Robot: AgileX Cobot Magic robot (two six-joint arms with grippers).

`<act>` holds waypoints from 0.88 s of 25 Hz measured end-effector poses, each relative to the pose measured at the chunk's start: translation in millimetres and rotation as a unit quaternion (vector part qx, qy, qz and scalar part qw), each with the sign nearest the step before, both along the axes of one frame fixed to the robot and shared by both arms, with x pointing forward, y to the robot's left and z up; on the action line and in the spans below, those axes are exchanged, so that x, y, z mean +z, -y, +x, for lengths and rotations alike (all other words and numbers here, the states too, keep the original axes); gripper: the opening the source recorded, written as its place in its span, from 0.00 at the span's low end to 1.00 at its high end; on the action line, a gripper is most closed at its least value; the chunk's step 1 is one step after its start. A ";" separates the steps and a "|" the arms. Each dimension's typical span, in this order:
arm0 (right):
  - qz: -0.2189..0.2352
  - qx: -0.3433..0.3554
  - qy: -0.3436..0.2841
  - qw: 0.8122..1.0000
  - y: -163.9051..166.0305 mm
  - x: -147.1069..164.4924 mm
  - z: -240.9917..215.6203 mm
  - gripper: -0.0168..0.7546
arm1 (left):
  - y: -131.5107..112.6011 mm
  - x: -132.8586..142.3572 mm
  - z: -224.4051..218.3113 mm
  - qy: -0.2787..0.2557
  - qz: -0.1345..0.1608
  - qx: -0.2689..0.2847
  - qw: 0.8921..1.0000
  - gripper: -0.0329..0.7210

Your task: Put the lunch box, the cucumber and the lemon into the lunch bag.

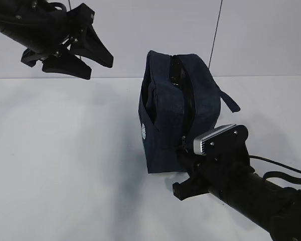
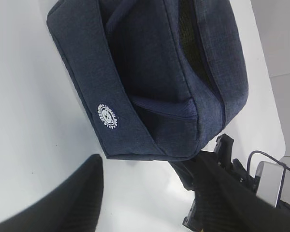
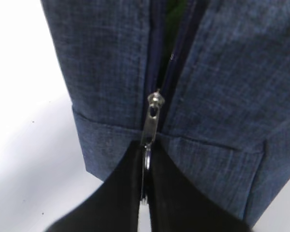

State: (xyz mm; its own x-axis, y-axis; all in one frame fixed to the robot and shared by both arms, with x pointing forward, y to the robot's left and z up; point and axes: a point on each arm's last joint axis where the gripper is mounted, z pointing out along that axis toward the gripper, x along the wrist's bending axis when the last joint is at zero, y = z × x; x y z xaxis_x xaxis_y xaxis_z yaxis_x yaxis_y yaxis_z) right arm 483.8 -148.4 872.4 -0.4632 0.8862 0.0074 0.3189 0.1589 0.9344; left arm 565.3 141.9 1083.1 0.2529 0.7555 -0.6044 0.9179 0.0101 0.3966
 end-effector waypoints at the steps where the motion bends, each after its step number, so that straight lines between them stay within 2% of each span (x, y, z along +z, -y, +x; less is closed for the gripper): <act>1: -0.001 0.000 -0.001 1.000 0.1 -0.2 -0.1 0.06 | 0.0 0.0 0.0 0.000 0.000 0.000 1.000 0.62; 3: 0.000 -0.001 -0.001 1.000 0.2 -0.2 0.0 0.03 | 0.0 0.0 0.0 0.000 0.000 0.000 1.000 0.62; 13: -0.001 -0.002 -0.003 1.000 0.4 -0.6 -0.1 0.03 | 0.0 0.0 0.0 0.000 0.000 0.000 1.000 0.62; 22: -0.014 -0.001 -0.033 0.999 1.4 3.9 -2.8 0.03 | 0.0 0.0 0.0 0.000 0.000 0.000 1.000 0.62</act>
